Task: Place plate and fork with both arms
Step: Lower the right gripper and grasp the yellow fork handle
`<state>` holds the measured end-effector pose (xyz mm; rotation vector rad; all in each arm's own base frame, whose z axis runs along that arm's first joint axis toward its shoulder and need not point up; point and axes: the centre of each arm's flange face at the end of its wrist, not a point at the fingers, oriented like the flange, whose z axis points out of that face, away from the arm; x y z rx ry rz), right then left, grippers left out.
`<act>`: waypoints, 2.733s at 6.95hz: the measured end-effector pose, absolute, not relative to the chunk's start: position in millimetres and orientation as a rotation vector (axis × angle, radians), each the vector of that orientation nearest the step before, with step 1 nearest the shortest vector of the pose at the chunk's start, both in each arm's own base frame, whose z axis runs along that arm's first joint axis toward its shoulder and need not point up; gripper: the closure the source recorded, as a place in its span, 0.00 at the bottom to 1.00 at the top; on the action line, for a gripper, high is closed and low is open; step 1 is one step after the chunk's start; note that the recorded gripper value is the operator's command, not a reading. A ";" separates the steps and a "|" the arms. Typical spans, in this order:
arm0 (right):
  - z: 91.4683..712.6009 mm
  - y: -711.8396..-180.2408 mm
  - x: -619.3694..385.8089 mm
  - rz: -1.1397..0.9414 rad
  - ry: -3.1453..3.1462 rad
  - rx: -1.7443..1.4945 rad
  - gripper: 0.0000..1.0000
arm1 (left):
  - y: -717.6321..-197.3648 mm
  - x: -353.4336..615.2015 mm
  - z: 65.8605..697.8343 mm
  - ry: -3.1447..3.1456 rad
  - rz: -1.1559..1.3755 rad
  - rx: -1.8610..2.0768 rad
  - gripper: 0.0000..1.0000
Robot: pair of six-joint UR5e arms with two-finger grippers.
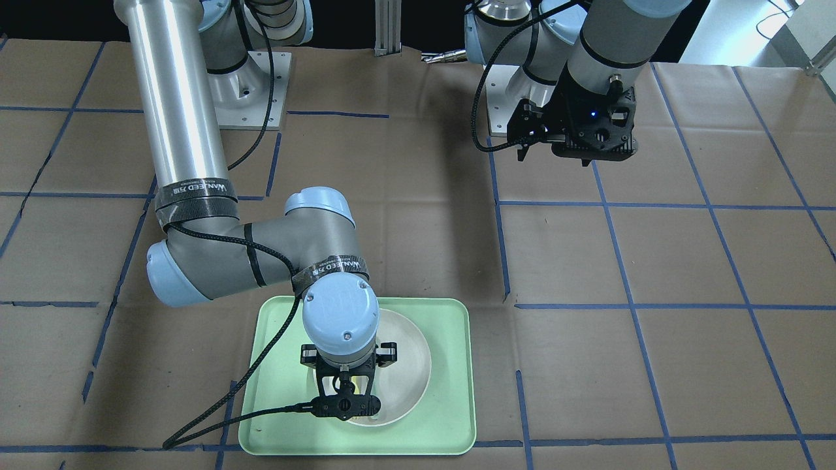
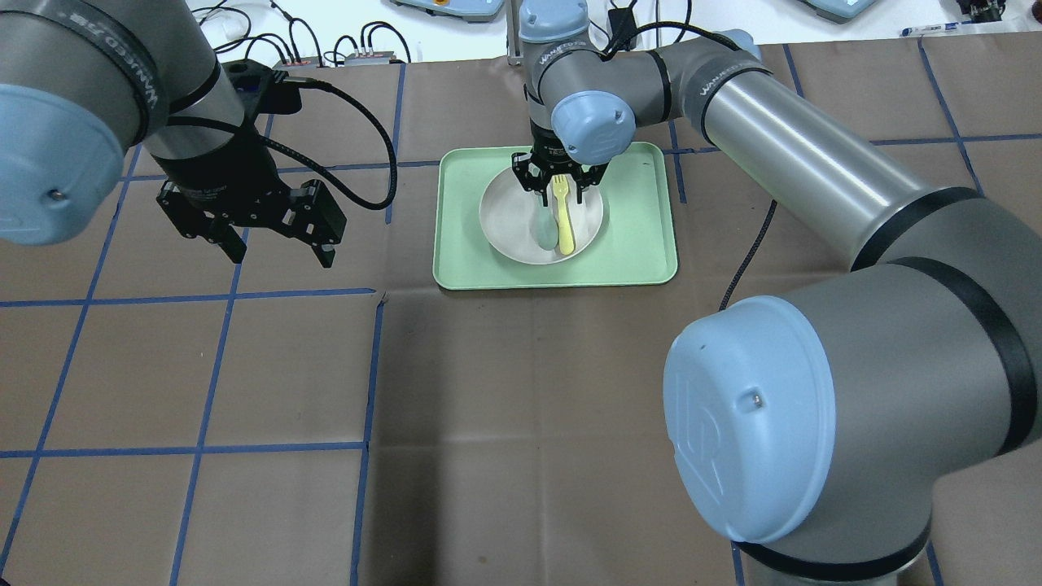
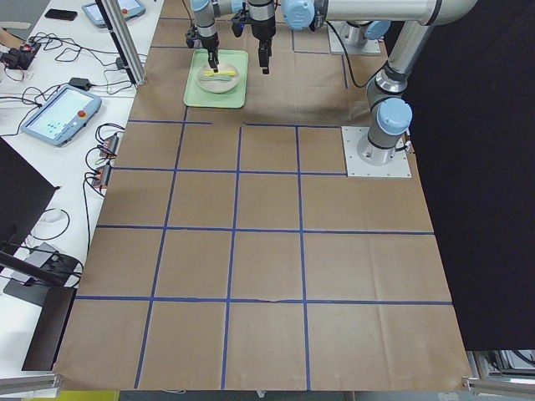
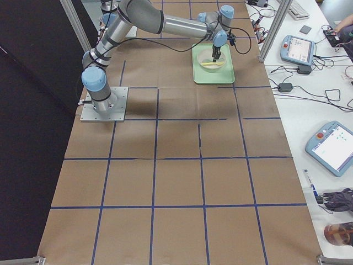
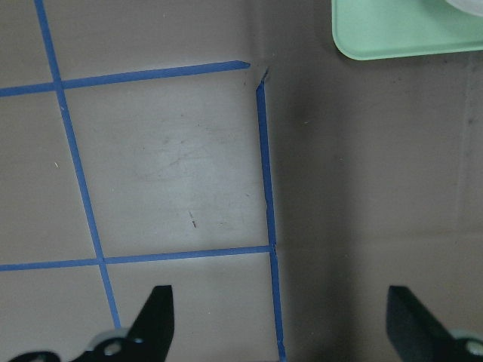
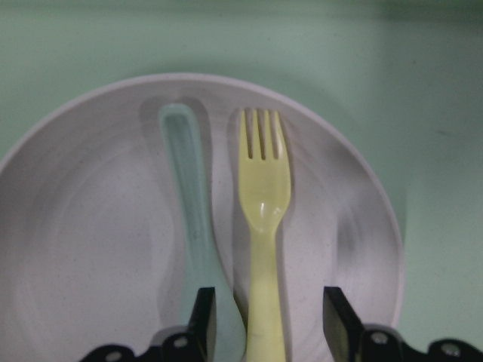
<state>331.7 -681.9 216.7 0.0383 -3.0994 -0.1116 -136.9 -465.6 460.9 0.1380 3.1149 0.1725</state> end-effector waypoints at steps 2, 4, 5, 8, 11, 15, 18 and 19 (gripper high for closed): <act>208.8 -675.3 329.8 -0.138 -3.093 0.039 0.44 | -465.5 -136.9 460.9 3.116 0.173 0.139 0.01; 206.5 -674.9 327.8 -0.144 -3.089 0.035 0.44 | -465.3 -136.8 461.4 3.116 0.170 0.140 0.01; 206.7 -675.3 326.6 -0.143 -3.089 0.030 0.47 | -465.3 -136.8 461.4 3.115 0.170 0.140 0.01; 202.5 -675.6 326.3 -0.152 -3.087 0.023 0.48 | -465.7 -135.9 461.2 3.115 0.170 0.140 0.01; 195.2 -675.5 327.4 -0.168 -3.085 0.024 0.48 | -465.9 -136.1 461.0 3.115 0.171 0.140 0.01; 190.0 -675.4 328.7 -0.178 -3.085 0.026 0.50 | -465.7 -136.0 460.7 3.114 0.173 0.140 0.01; 185.8 -677.9 328.3 -0.182 -3.083 0.022 0.75 | -465.6 -135.9 460.3 3.114 0.174 0.140 0.01; 186.1 -678.4 328.4 -0.180 -3.083 0.021 0.84 | -465.6 -135.9 460.4 3.114 0.174 0.140 0.01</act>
